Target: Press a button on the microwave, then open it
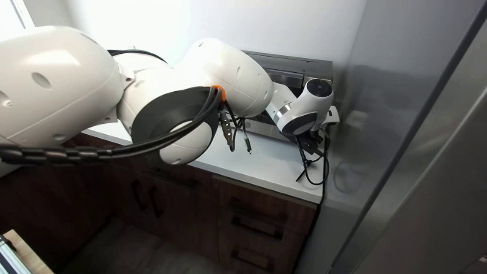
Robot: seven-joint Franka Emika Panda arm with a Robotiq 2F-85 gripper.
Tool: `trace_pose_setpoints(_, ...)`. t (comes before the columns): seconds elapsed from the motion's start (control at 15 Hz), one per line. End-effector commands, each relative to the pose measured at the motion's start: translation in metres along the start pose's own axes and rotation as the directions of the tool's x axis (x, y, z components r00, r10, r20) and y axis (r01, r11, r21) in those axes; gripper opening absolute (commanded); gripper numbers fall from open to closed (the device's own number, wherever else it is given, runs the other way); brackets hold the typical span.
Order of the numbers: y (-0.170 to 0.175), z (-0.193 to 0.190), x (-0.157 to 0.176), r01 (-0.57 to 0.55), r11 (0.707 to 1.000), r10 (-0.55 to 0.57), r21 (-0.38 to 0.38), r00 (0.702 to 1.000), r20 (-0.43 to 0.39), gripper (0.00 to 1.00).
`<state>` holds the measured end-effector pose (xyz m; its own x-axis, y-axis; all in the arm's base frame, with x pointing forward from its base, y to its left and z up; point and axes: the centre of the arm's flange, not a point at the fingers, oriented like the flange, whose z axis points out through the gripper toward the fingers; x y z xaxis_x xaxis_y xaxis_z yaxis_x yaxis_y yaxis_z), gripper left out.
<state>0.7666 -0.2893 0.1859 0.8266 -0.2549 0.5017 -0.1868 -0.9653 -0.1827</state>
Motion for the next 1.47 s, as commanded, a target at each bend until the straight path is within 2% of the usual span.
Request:
trace_pose_setpoints(0.0,-0.015,-0.017,-0.01,0.011,0.999,-0.008,-0.047,0.997,0.077,0.0)
trace_pose_setpoints(0.67,-0.038,-0.064,-0.044,0.054,0.985,-0.013,-0.165,0.97,0.242,0.0)
trace_pose_setpoints(0.73,-0.038,-0.069,-0.049,0.056,0.981,-0.005,-0.184,0.965,0.262,0.26)
trace_pose_setpoints(0.8,-0.038,-0.075,-0.054,0.057,0.977,0.003,-0.204,0.959,0.282,0.28)
trace_pose_setpoints(0.93,-0.039,-0.086,-0.064,0.063,0.97,0.017,-0.235,0.946,0.324,0.4)
trace_pose_setpoints(1.13,-0.045,-0.105,-0.08,0.093,0.957,0.017,-0.275,0.927,0.374,0.62)
trace_pose_setpoints(1.4,-0.054,-0.135,-0.096,0.121,0.945,0.004,-0.302,0.924,0.381,0.93)
